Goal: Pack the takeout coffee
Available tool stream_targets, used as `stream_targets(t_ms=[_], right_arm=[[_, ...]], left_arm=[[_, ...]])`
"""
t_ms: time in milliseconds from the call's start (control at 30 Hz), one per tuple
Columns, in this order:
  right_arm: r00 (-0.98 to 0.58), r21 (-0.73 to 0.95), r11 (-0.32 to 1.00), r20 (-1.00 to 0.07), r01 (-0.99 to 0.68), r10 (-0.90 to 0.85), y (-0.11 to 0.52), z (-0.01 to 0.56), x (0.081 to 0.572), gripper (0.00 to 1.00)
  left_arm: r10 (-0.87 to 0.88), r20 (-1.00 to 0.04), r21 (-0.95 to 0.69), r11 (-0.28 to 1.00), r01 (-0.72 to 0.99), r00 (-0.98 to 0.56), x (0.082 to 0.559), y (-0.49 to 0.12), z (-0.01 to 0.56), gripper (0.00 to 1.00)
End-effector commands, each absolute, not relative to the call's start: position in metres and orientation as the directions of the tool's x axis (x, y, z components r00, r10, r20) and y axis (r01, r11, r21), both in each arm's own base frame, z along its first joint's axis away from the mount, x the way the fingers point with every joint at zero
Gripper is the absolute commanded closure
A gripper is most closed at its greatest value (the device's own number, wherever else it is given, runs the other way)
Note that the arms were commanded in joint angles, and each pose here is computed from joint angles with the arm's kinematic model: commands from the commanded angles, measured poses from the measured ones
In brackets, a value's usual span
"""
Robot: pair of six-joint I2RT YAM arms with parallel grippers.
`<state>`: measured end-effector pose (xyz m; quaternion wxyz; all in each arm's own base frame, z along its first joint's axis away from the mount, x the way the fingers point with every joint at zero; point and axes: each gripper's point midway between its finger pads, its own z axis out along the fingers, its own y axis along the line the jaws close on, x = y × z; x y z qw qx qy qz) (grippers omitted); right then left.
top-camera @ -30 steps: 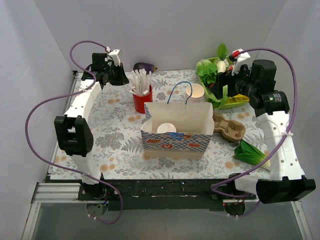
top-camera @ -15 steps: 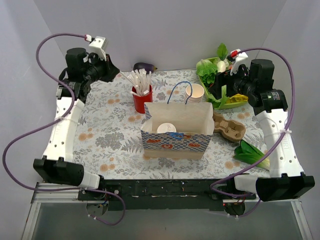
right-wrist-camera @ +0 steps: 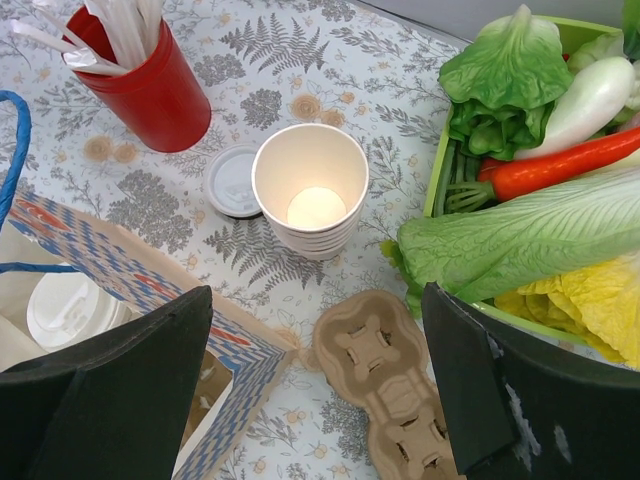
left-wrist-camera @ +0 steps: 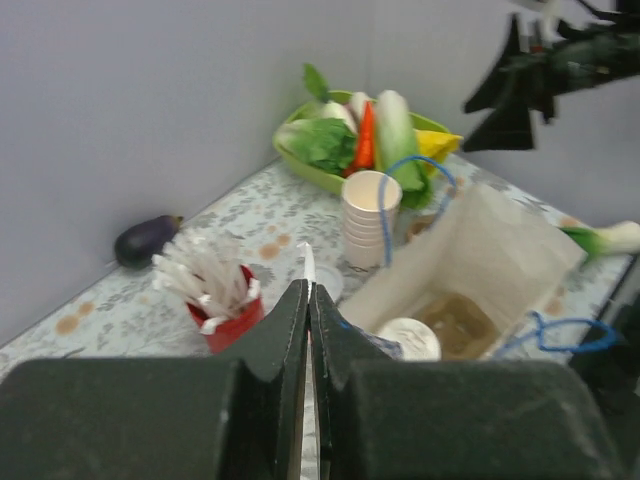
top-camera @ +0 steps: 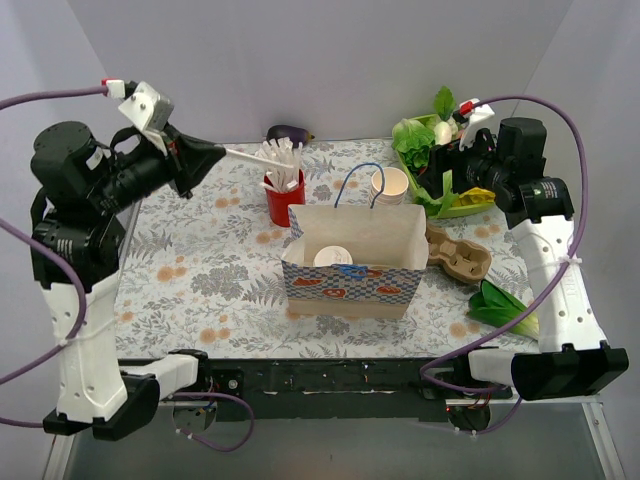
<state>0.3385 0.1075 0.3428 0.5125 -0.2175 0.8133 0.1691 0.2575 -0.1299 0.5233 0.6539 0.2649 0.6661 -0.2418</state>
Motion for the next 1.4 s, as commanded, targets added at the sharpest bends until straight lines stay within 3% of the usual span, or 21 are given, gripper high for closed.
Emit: stream_targets(t_ms=[0,200,467,767,800,833,867,933,1033,1133,1167,1367], right_arm=[[-0.364,0.031,0.847,-0.911,-0.531,-0.194,0.106,0.345,0.343,0.08],[-0.362,0.035,0.842,-0.912,-0.538,-0.194,0.108,0.344,0.343,0.08],[-0.353,0.044,0.843,-0.919,-0.536,-0.176,0.108,0.345,0.336,0.08],[-0.305,0.012,0.86,-0.937,-0.511,-0.168,0.103,0.357,0.333,0.08],[-0.303,0.009,0.862,-0.938,-0.507,-0.168,0.102,0.358,0.332,0.07],[-0.301,0.007,0.864,-0.939,-0.503,-0.167,0.101,0.358,0.332,0.07],[-0.295,0.003,0.867,-0.941,-0.498,-0.166,0.1,0.36,0.33,0.07],[-0.281,-0.013,0.871,-0.944,-0.492,-0.173,0.098,0.364,0.327,0.07],[-0.278,-0.03,0.873,-0.942,-0.486,-0.187,0.094,0.363,0.322,0.07],[-0.292,-0.036,0.867,-0.934,-0.497,-0.206,0.094,0.353,0.315,0.06],[-0.301,-0.035,0.867,-0.93,-0.498,-0.211,0.093,0.349,0.314,0.06],[-0.393,0.016,0.922,-0.907,-0.387,-0.149,0.08,0.345,0.318,0.02]], left_arm=[[0.031,-0.992,-0.081,0.569,0.819,-0.119,0.205,-0.155,0.499,1.0],[0.016,-0.98,-0.167,0.471,0.866,-0.198,0.196,-0.167,0.479,1.0],[0.005,-0.938,-0.319,0.389,0.864,-0.348,0.232,-0.187,0.44,1.0],[0.171,-0.903,-0.349,0.246,0.904,-0.395,0.248,-0.273,0.399,1.0],[0.214,-0.906,-0.323,0.203,0.924,-0.364,0.24,-0.292,0.394,0.94],[0.225,-0.918,-0.289,0.183,0.94,-0.326,0.24,-0.302,0.401,0.55],[0.256,-0.905,-0.299,0.184,0.936,-0.339,0.249,-0.315,0.389,0.42],[0.242,-0.919,-0.286,0.14,0.948,-0.313,0.246,-0.328,0.411,0.34],[0.212,-0.934,-0.249,0.191,0.949,-0.288,0.267,-0.335,0.425,0.25],[0.195,-0.954,-0.147,0.354,0.924,-0.226,0.293,-0.32,0.433,0.15],[0.189,-0.956,-0.13,0.42,0.898,-0.226,0.306,-0.311,0.431,0.05],[0.093,-0.967,-0.081,0.772,0.631,-0.238,0.359,-0.207,0.438,0.02]])
